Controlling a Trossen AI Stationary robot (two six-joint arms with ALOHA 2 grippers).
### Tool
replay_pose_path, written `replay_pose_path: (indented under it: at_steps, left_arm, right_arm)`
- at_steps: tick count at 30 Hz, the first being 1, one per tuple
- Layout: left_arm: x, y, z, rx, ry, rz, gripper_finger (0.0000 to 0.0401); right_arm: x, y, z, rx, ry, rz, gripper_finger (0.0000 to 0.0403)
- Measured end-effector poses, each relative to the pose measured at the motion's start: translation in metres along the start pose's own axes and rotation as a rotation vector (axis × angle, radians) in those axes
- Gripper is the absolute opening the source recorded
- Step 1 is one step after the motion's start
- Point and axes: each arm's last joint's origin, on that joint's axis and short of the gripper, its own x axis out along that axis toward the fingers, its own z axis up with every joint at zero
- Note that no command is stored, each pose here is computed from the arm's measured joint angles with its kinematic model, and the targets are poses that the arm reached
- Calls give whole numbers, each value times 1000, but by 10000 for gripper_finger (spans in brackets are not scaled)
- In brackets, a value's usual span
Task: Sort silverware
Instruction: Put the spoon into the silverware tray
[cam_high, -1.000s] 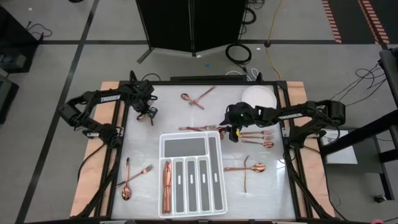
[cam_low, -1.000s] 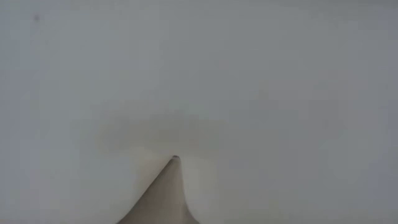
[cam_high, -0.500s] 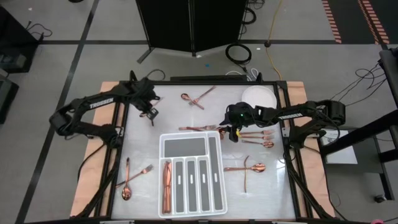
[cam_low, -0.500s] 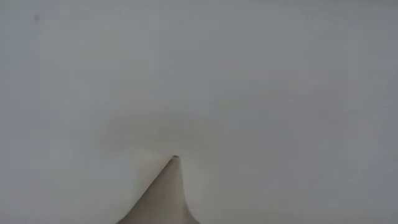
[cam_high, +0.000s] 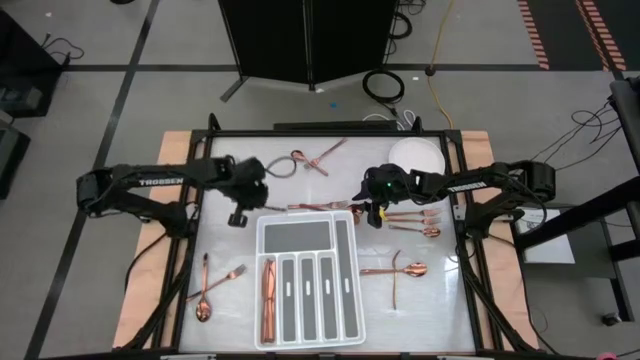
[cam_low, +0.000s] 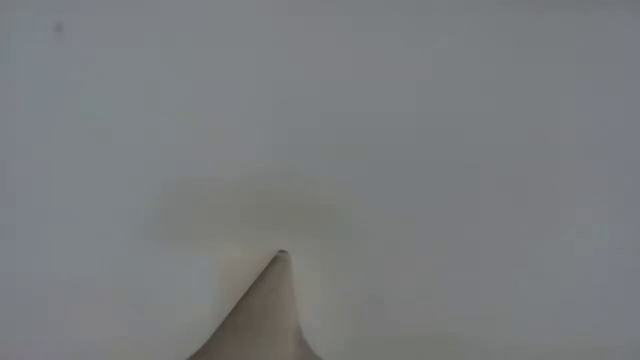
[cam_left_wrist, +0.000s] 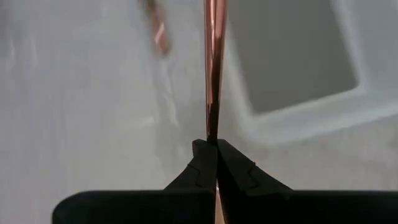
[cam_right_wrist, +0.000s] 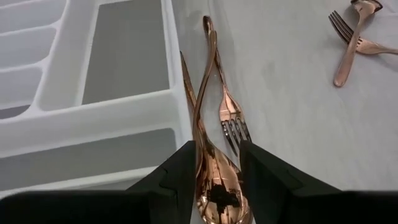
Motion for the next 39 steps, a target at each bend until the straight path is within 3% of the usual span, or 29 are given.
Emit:
replay_pose_path:
  at_steps: [7,16,28,35,39]
  left_arm:
    - [6,-43,39,406,-189,6,0]
    - [15,-97,69,656,-356,-29,0]
    - [30,-156,112,1076,-264,-32,0]
    - [59,-171,104,1305,-90,-80,0]
    - [70,-174,104,1341,-70,-84,0]
  right_arm:
    - [0,0,1,3,-9,0,114]
    - [-1,-4,2,22,-26,-17,114]
    - [-1,-5,6,167,-63,-15,114]
    - [-1,-3,6,210,-62,-9,114]
    - [0,-2,6,210,-61,-4,114]
